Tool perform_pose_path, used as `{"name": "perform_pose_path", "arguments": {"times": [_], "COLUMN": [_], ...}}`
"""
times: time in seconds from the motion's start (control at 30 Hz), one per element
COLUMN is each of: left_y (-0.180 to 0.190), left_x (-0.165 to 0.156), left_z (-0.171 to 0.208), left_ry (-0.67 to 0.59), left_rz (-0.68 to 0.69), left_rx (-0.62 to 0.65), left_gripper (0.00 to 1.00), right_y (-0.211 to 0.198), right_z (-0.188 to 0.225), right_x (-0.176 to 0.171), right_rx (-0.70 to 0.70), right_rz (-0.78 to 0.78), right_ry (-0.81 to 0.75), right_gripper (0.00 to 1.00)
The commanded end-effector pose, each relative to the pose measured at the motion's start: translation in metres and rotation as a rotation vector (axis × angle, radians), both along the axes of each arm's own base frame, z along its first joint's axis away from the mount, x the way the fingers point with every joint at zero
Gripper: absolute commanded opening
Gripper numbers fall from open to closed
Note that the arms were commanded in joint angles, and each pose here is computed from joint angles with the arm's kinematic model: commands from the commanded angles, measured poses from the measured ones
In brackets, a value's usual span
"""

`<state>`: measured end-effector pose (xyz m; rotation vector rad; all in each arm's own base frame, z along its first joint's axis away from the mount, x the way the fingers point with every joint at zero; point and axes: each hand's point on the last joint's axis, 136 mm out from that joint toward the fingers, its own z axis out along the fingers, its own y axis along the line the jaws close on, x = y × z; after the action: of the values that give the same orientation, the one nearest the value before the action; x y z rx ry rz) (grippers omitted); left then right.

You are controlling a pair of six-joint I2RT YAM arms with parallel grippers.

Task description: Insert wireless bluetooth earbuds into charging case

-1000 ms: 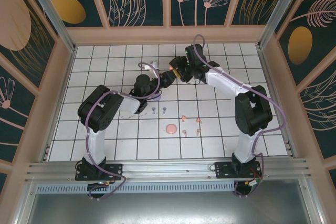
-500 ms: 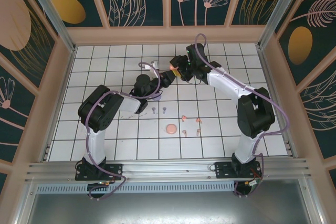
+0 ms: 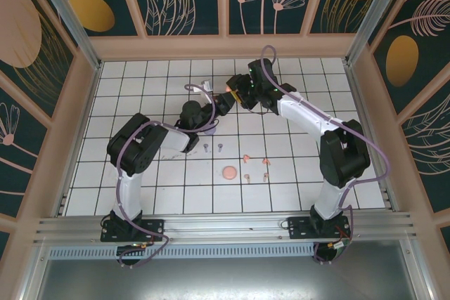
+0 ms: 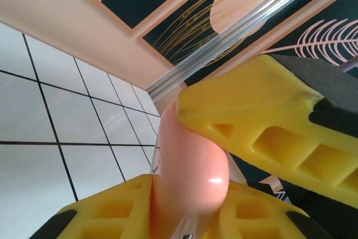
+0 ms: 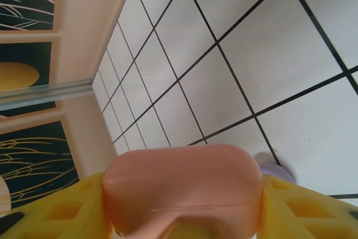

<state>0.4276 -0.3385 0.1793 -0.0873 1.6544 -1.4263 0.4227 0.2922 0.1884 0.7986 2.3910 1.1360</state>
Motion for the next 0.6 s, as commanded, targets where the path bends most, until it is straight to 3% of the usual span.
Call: {"name": "perform_pose_path", "arguments": {"times": [0.0, 0.07, 0.17, 0.23, 0.37, 0.57], "left_y": [0.0, -0.001, -0.001, -0.001, -0.001, 0.002], "left_x": [0.003, 0.002, 0.001, -0.002, -0.01, -0.023], "left_z": [0.023, 0.023, 0.024, 0.025, 0.028, 0.035], "left_ry": [-0.029, -0.027, -0.025, -0.022, -0.019, -0.045], "left_rz": [0.004, 0.0, -0.006, -0.012, -0.042, -0.153], "left_rx": [-0.099, -0.101, -0.106, -0.108, -0.062, 0.113], "left_gripper": [0.16, 0.1, 0.0, 0.0, 0.0, 0.0], "right_y": [0.008, 0.009, 0.006, -0.007, -0.046, -0.097], "right_z": [0.026, 0.027, 0.035, 0.046, 0.07, 0.069], "right_x": [-0.01, -0.009, -0.005, 0.001, 0.007, -0.007], "right_rx": [0.063, 0.068, 0.075, 0.071, 0.033, -0.14], "right_rz": [0.035, 0.034, 0.027, -0.001, -0.035, 0.086], "right_ry": [-0.035, -0.041, -0.066, -0.104, -0.226, -0.46], "right_gripper": [0.52, 0.54, 0.75, 0.84, 0.85, 0.85]}}
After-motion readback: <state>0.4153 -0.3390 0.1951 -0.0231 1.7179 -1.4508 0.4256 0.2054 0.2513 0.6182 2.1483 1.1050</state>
